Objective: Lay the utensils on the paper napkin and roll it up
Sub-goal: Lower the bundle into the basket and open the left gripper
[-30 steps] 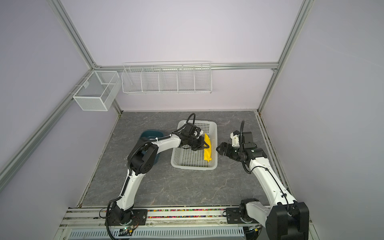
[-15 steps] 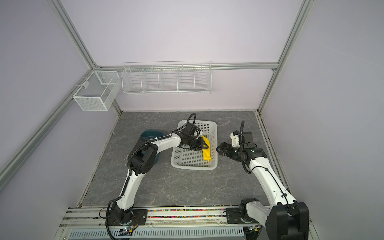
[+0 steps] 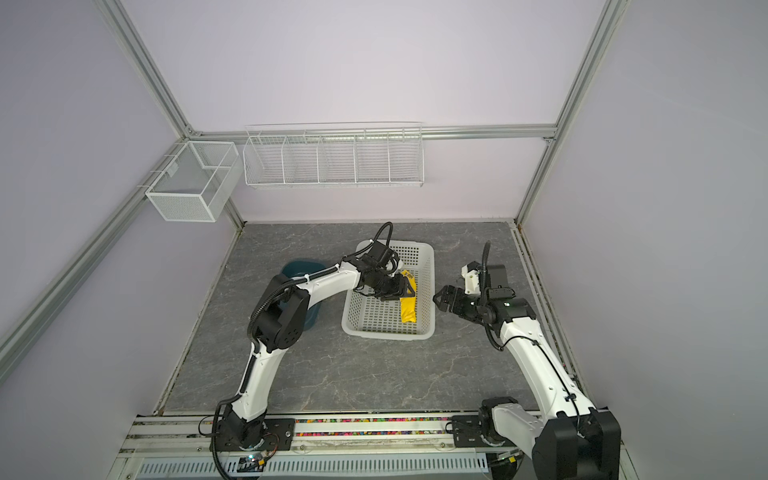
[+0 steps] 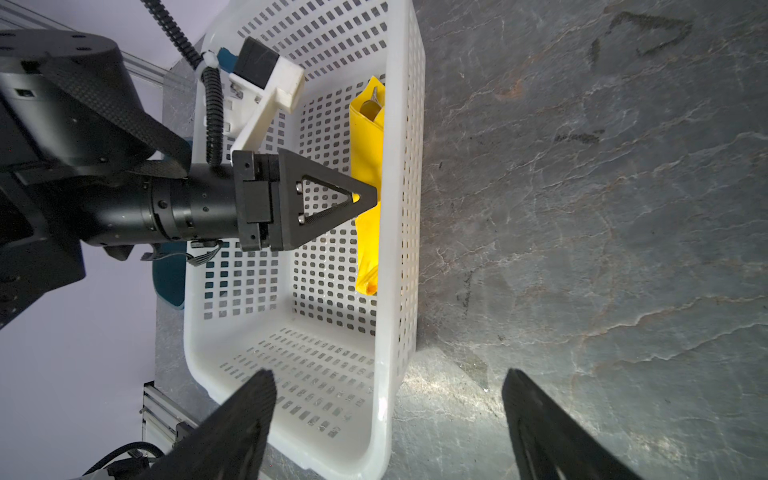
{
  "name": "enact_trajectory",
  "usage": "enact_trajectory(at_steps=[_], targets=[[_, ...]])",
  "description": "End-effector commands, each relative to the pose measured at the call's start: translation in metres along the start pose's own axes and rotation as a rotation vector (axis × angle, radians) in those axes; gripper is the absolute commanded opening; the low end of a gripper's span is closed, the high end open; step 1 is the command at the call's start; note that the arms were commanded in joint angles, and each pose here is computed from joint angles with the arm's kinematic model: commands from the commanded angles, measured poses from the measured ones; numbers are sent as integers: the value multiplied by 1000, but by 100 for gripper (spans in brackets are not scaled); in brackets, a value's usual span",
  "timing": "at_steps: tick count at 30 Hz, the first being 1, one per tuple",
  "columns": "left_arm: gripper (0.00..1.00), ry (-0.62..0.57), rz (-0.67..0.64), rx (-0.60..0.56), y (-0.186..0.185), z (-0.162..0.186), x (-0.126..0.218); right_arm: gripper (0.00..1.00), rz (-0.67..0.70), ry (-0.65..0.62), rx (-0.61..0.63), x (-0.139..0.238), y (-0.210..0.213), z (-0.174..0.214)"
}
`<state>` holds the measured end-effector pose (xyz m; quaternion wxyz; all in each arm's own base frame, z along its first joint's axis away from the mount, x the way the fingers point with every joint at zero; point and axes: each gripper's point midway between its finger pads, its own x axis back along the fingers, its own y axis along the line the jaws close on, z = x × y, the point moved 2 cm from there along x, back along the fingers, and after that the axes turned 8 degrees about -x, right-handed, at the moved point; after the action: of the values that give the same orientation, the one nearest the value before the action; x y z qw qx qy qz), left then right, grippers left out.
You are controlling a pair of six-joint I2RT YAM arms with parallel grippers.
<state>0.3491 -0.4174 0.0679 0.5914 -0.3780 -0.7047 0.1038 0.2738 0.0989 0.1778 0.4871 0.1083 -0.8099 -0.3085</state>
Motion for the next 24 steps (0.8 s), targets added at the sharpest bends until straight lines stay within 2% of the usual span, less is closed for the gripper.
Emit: enact_trajectory(at_steps=[1, 5, 9, 14, 19, 24], targets=[[58, 15, -57, -39, -5, 4, 21, 88, 11, -3, 8, 3, -1, 0], [54, 44, -73, -27, 1, 12, 17, 88, 19, -4, 2, 1, -4, 1], [39, 77, -57, -27, 1, 16, 8, 88, 18, -2, -5, -2, -5, 1], [28, 111, -142, -52, 9, 23, 3, 88, 33, 4, -4, -3, -8, 2], [13, 108, -195, -38, 18, 29, 2, 88, 35, 4, -2, 0, -7, 2], [8, 88, -196, -24, 19, 31, 4, 88, 40, 2, 5, 2, -8, 4]])
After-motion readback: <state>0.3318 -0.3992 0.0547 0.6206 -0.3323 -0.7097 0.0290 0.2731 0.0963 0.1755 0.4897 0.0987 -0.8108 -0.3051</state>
